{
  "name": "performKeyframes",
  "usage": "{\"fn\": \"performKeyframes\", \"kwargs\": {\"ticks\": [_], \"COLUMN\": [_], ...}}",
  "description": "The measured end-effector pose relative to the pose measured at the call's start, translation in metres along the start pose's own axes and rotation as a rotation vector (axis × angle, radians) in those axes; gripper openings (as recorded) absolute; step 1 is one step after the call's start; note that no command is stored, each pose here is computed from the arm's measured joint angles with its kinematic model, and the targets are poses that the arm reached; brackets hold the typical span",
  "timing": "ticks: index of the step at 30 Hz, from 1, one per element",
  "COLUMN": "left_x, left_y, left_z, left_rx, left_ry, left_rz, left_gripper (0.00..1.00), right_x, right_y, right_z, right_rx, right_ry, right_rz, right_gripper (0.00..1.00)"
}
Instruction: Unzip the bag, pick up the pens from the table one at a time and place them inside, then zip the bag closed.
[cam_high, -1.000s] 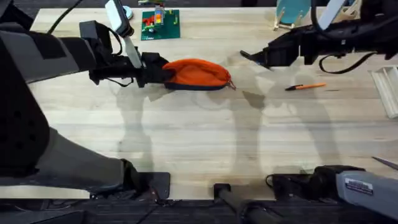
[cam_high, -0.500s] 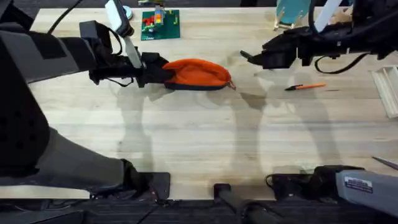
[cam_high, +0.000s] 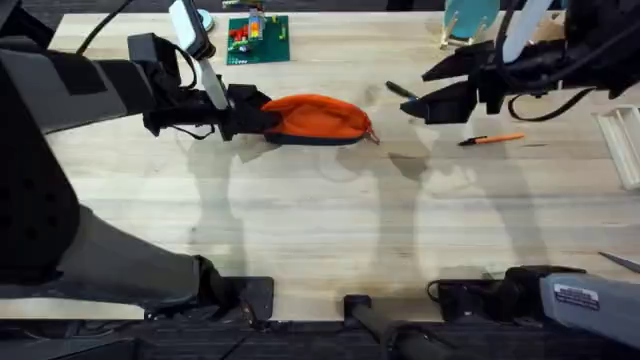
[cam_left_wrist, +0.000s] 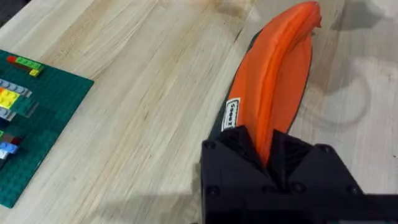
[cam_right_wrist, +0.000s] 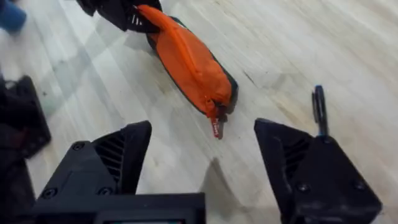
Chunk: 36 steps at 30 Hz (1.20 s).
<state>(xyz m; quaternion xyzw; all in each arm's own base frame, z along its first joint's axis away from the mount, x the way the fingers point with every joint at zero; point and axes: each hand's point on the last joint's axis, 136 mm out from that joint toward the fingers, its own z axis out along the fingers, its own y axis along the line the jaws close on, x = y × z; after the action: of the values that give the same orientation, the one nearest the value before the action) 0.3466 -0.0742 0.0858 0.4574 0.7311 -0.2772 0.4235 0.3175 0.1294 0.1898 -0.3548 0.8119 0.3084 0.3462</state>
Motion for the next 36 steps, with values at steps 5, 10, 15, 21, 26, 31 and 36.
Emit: {"fn": "performKeyframes", "kwargs": {"ticks": [5, 10, 15, 21, 26, 31, 36], "left_x": [0.000, 0.000, 0.000, 0.000, 0.000, 0.000, 0.000], "left_y": [0.000, 0.000, 0.000, 0.000, 0.000, 0.000, 0.000], "left_z": [0.000, 0.000, 0.000, 0.000, 0.000, 0.000, 0.000], "left_rx": [0.000, 0.000, 0.000, 0.000, 0.000, 0.000, 0.000], "left_ry": [0.000, 0.000, 0.000, 0.000, 0.000, 0.000, 0.000], "left_rz": [0.000, 0.000, 0.000, 0.000, 0.000, 0.000, 0.000], "left_gripper": [0.042, 0.042, 0.042, 0.042, 0.042, 0.042, 0.042], "right_x": [0.001, 0.007, 0.014, 0.014, 0.014, 0.015, 0.025], "right_y": [-0.001, -0.007, -0.013, -0.014, -0.014, -0.014, -0.017], "right_z": [0.000, 0.008, 0.015, 0.016, 0.016, 0.017, 0.027], "right_rx": [0.002, -0.009, -0.020, -0.022, -0.022, -0.025, -0.052], "right_ry": [0.003, 0.019, 0.036, 0.036, 0.036, 0.038, 0.064], "right_rz": [-0.107, -0.151, -0.181, -0.223, -0.250, -0.256, -0.241], "right_gripper": [0.996, 0.996, 0.996, 0.996, 0.996, 0.996, 0.996]}}
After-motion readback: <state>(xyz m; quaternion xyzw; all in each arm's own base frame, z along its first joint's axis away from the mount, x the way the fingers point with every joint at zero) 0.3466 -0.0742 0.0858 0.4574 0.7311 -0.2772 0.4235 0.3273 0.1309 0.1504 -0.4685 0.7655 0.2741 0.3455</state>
